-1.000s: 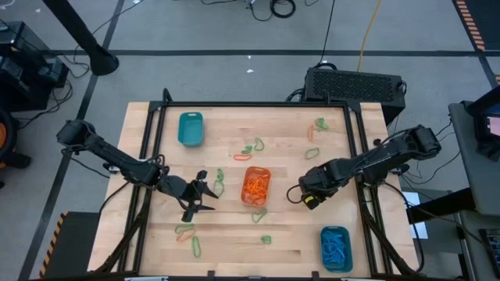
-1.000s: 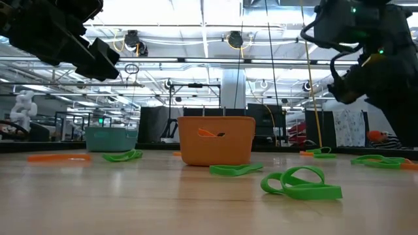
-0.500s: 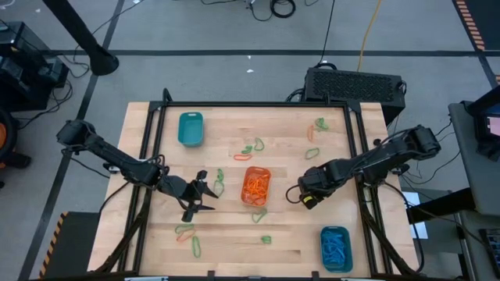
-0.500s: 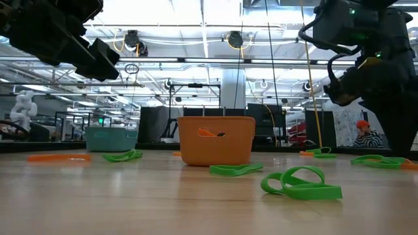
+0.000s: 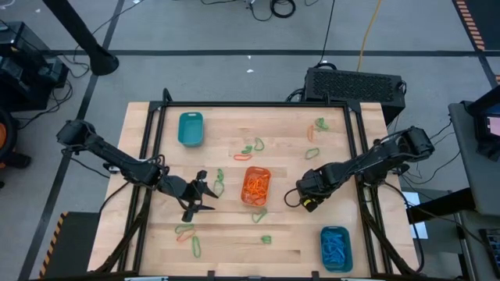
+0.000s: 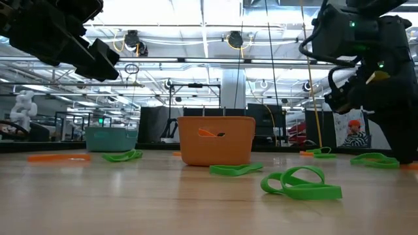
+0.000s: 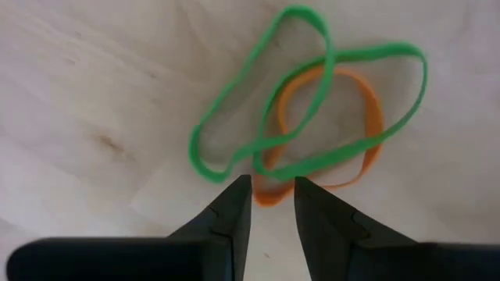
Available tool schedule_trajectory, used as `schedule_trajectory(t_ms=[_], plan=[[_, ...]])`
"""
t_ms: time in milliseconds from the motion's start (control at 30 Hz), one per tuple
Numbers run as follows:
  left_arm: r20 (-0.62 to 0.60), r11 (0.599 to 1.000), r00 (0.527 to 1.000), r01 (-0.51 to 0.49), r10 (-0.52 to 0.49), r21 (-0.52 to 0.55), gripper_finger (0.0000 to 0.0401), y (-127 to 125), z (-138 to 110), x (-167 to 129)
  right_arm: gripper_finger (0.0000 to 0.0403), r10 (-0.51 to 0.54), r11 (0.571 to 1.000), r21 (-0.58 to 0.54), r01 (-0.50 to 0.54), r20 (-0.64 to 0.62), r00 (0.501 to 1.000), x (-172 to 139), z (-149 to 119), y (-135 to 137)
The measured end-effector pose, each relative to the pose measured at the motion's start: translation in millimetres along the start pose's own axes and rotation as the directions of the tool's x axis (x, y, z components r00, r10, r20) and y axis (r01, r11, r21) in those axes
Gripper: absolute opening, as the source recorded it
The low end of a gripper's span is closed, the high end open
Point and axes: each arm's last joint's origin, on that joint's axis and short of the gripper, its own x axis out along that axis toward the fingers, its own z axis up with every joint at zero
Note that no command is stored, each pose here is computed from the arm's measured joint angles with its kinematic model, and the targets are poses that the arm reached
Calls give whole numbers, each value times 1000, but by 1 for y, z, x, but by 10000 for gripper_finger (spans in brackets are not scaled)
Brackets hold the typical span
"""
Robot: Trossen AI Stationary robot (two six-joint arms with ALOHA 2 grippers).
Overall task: Sort rubber bands into baskets
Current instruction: Put the orange rubber band into the orange bin
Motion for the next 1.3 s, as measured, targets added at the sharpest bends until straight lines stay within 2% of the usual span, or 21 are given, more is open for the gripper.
schedule_trajectory(t_ms=[367, 467, 600, 700, 800, 1000, 1133, 1200, 1300], plan=[[0, 1000, 1000, 0, 0, -4, 203, 0, 0, 0, 89, -5, 999, -42, 3, -47, 999, 9, -2, -4], [0, 1000, 1000, 0, 0, -4, 203, 0, 0, 0, 70, 6, 998, -58, -10, -75, 997, 9, -2, -4], [0, 1000, 1000, 0, 0, -3, 203, 0, 0, 0, 13, -6, 998, -66, -1, -101, 995, 9, -4, -6], [0, 1000, 1000, 0, 0, -4, 203, 0, 0, 0, 7, -21, 997, -70, 13, -114, 993, 8, -5, -7], [0, 1000, 1000, 0, 0, -5, 203, 0, 0, 0, 2, -89, 994, -71, 78, -166, 982, 3, -9, -11], [1, 1000, 1000, 0, 1, -15, 203, 0, 0, 0, 1, -226, 974, -39, 223, -248, 942, -35, -12, -8], [1, 1000, 1000, 0, 0, -19, 203, 0, 0, 0, 1, -259, 965, -34, 259, -261, 930, -68, -13, -1], [1, 1000, 1000, 0, 0, -21, 203, 0, 0, 0, 0, -235, 972, -37, 233, -224, 946, -83, -11, 7], [1, 1000, 1000, 0, 0, -21, 203, 0, 0, 0, 0, -156, 987, -57, 151, -93, 983, -106, -5, 21]])
